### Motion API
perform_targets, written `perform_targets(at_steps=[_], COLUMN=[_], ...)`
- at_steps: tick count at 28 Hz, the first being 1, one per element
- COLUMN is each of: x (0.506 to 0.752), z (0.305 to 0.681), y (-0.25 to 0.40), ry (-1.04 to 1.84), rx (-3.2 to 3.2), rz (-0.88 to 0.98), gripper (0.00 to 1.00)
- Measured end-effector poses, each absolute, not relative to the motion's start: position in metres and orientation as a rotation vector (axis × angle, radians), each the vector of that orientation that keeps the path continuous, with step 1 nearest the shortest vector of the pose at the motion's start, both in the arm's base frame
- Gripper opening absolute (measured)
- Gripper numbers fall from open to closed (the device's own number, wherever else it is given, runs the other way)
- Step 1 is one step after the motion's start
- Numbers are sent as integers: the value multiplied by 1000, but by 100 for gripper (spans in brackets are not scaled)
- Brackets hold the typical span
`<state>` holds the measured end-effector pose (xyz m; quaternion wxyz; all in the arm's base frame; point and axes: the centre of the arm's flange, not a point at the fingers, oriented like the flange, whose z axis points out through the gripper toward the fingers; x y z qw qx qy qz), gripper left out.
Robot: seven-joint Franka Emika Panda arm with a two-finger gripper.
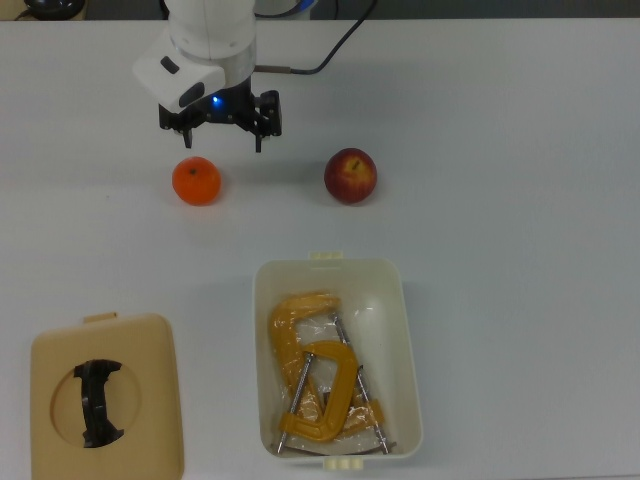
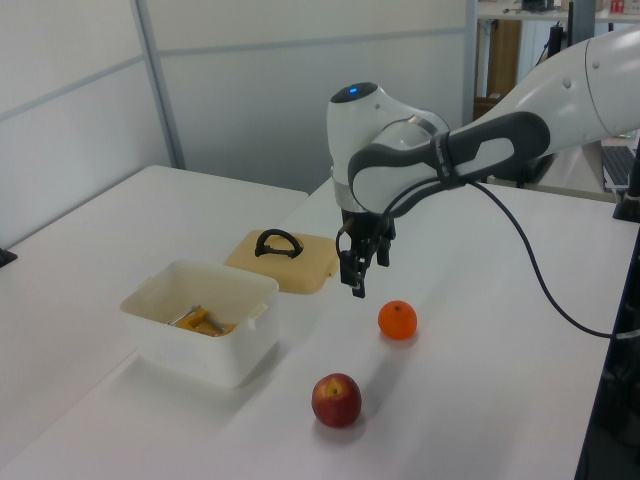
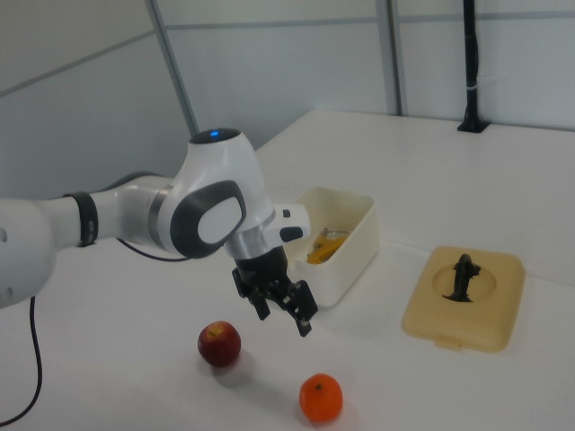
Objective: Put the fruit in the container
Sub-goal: 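Move the open gripper down over the orange, then close the gripper around the orange and lift it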
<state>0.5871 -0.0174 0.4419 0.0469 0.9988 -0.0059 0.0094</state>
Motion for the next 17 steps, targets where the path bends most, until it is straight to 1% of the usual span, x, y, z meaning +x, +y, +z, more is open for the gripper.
perform_targets(at_steps=[8, 17], x=[581, 574], z=[414, 383], y=[-22, -38], ry=[-9, 8], rx=[3003, 2962], rz=[57, 28], gripper=[100, 100])
